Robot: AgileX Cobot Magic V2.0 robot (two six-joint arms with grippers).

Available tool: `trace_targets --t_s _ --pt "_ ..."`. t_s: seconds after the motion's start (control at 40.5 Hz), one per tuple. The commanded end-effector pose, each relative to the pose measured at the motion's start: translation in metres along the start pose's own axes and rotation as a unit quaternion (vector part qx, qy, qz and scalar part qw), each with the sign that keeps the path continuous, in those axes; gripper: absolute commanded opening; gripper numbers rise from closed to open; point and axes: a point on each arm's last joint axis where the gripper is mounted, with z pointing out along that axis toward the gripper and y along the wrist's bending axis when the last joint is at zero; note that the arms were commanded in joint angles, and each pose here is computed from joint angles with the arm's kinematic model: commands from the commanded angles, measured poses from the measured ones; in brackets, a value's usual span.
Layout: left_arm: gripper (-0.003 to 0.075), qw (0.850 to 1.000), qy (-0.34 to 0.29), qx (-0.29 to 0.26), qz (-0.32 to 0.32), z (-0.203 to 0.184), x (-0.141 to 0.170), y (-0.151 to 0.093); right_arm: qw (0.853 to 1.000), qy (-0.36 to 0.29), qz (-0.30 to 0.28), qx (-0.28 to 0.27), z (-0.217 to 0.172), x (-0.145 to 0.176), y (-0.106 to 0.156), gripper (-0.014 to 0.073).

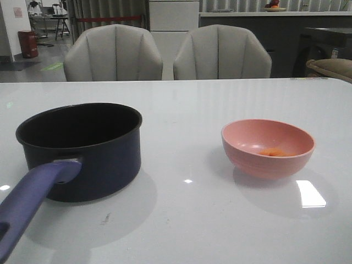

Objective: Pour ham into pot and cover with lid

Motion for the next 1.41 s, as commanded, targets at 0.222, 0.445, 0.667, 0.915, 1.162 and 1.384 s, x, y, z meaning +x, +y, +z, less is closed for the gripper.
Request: trace_targets --t_s 0.222,0.445,0.667,0.915,1.162,1.384 --pt "0.0565 0.999 -0.051 0.006 -0.005 -0.001 -0.016 -0.001 0.999 0.042 0.000 0.002 0.027 -0.010 0.001 0.0256" --pt "0.0565 0.999 -0.047 0.006 -0.005 -0.001 -0.015 -0.001 0.989 0.137 0.054 0.005 0.068 -0.011 0.004 0.0457" --pt "0.0565 0.999 -0.052 0.006 -0.005 -0.001 -0.016 -0.001 0.957 0.273 0.096 0.012 0.127 -0.015 0.010 0.0456" --pt "0.0565 0.999 -0.047 0.006 -0.005 -0.001 -0.015 -0.001 0.934 0.348 0.084 -0.002 0.197 -0.025 0.025 0.0456" --pt "0.0565 0.999 -0.046 0.006 -0.005 -0.001 -0.015 -0.001 0.919 0.387 0.064 -0.020 0.255 -0.014 0.044 0.0456" --pt "0.0565 0.999 -0.046 0.006 -0.005 -0.001 -0.015 -0.001 0.902 0.428 0.062 -0.008 0.285 0.012 0.041 0.0456"
